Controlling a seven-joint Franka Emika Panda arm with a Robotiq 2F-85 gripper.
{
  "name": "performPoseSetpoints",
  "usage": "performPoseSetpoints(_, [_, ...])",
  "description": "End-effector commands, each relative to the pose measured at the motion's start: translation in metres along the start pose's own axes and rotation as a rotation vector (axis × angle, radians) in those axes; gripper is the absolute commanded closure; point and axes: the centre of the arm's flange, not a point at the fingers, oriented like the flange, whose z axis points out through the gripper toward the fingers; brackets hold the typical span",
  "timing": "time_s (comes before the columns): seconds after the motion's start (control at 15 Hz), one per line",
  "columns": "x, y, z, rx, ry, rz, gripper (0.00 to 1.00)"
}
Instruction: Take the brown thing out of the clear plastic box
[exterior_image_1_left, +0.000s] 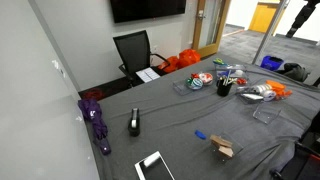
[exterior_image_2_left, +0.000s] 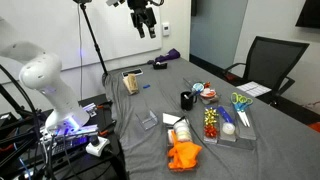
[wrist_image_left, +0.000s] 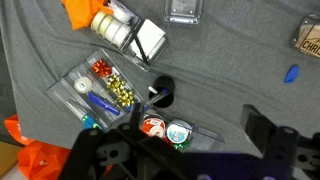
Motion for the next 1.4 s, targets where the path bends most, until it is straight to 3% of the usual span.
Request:
performPoseSetpoints(0.0, [0.0, 0.0, 0.0, 0.0, 0.0, 0.0, 0.0])
performPoseSetpoints(0.73, [-0.001, -0.004, 0.002, -0.01, -0.011, 0.017, 0.0])
performPoseSetpoints(1.13, [-0.002, -0.03, 0.04, -0.053, -0.122, 0.33, 0.0])
performPoseSetpoints(1.33, [-0.005, -0.04, 0.057, -0.009, -0.188, 0.479, 0.0])
